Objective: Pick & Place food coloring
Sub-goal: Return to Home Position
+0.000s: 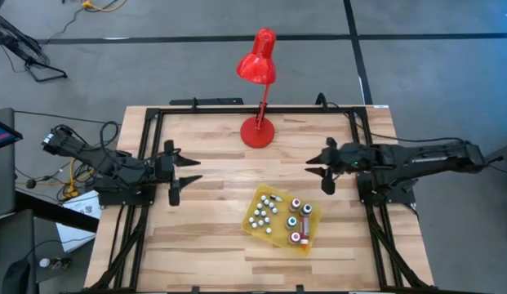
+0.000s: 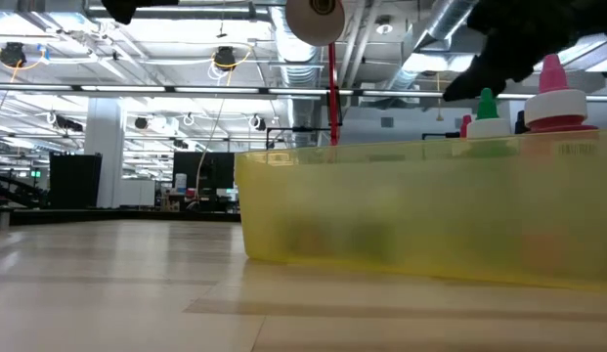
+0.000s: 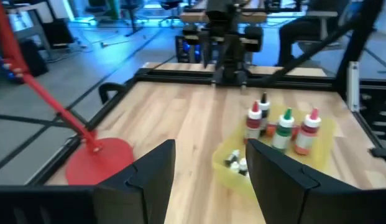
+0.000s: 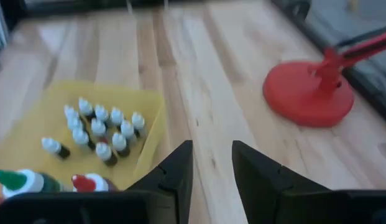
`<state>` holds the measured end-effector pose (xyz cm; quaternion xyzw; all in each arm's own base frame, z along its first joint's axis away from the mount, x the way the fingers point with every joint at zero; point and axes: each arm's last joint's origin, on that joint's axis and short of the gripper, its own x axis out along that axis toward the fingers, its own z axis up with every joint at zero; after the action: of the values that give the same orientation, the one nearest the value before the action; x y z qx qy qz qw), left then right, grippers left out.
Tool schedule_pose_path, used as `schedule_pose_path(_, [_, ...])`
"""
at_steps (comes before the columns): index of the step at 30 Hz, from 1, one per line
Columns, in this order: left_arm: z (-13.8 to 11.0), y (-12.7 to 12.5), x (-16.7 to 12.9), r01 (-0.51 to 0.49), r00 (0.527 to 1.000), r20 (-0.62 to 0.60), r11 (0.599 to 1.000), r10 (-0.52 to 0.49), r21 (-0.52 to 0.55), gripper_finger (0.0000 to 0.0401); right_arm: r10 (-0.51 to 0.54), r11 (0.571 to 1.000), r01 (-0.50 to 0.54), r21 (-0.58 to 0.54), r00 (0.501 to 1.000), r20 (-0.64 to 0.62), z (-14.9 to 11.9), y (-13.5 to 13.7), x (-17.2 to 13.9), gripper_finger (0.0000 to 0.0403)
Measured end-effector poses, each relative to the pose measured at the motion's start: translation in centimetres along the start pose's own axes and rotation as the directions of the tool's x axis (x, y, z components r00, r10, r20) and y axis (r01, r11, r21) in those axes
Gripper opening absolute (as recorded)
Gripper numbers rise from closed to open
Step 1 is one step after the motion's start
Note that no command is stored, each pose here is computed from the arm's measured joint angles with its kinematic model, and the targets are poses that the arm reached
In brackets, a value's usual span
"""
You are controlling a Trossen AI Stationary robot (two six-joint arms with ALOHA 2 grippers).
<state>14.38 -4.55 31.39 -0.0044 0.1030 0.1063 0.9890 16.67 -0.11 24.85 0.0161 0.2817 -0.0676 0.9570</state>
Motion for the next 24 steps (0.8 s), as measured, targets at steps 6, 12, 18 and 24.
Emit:
schedule_pose_path(6, [0.3,0.8,-0.7,-0.025,0.999,0.028,0.999,0.026,-0.029,0.0189,-0.031,0.999,0.021,0.047,0.973,0.23,-2.1,-0.6,-0.6,0.0102])
schedule_pose_path(12, [0.6,1.6,-2.0,-0.02,0.998,0.063,0.998,0.024,-0.053,0.0189,-0.079,0.995,0.052,0.084,0.929,0.361,-4.0,-0.9,-0.4,0.0102])
schedule_pose_path(18, [0.5,2.6,-3.3,-0.018,0.997,0.078,0.998,0.023,-0.066,0.0189,-0.096,0.992,0.047,0.118,0.883,0.46,-5.8,-0.9,0.4,0.0102])
schedule_pose_path(24, [0.4,3.3,-4.4,-0.016,0.995,0.092,0.997,0.023,-0.076,0.0189,-0.102,0.983,0.009,0.182,0.856,0.507,-7.9,-1.0,1.3,0.0102])
